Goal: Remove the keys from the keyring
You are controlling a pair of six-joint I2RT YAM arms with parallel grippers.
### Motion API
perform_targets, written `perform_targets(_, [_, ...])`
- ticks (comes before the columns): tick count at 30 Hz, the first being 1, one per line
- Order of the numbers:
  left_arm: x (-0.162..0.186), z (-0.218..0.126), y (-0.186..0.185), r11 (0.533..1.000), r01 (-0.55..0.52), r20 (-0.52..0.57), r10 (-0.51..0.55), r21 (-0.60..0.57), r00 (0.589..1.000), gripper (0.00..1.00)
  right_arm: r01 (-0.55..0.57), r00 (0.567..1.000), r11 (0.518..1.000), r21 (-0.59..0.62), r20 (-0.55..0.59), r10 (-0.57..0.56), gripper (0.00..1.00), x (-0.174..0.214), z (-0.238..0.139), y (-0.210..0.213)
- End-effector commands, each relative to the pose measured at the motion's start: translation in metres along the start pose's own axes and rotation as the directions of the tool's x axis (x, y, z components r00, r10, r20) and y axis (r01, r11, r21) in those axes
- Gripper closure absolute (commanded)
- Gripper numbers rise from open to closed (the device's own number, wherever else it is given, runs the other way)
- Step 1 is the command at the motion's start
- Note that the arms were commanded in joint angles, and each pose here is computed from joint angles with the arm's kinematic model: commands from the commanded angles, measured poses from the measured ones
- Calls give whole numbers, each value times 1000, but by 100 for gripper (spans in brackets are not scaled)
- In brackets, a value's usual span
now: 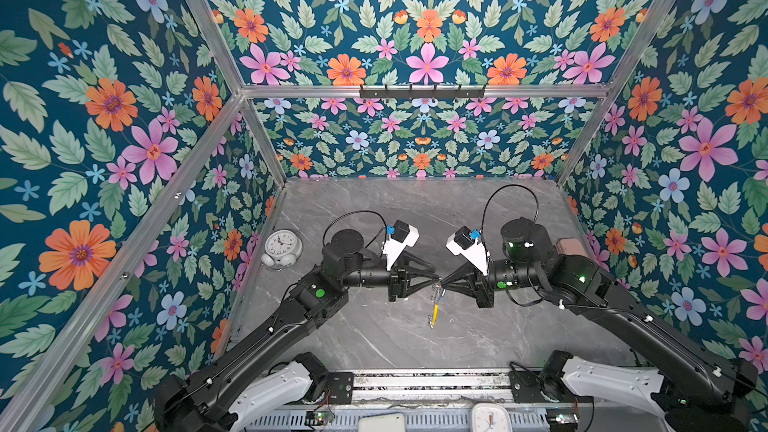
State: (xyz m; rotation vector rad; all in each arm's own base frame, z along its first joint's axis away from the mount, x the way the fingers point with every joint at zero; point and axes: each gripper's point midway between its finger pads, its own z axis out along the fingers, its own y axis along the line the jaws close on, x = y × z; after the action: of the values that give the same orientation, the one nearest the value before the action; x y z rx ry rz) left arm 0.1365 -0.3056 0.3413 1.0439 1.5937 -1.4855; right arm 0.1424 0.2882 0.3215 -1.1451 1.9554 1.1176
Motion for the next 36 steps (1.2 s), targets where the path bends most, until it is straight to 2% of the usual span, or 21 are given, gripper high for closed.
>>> perform_targets(1, [1,1,-6,999,-12,-21,13,39,1000,69,9,1000,1000,-6,-14,-9,100,0,1,1])
perform_targets(4, [2,3,-6,999,-8,-30,9,47,1000,73,7,1000,1000,-3,-16,-7,100,-1,2,0])
perform_targets(12, [5,4,-3,999,7,-47,-5,43,999,76,16,1000,1000,23,0,-16,100,-6,-2,-2])
perform_targets(18, [3,5,-3,999,-1,-45,3,44,999,89,18,1000,1000,20,1,-18,100,-7,-2,-1])
perform_targets(21, [2,4,-4,999,-14,-36,16,43,999,100,17,1000,1000,16,3,-17,100,-8,-1,-1])
perform_targets(29, [-11,-1,-6,998,-65,64,63,26,996,100,19,998,999,27,63,-20,99,-22,-4,-1])
perform_targets(33, [-20,-7,-10,995,-99,126,97,11,987,100,47,990,998,44,132,-53,73,-33,-12,2])
perform_targets(36, [-25,-11,-12,993,-121,167,119,-2,979,100,79,974,996,43,209,-86,62,-39,-19,6])
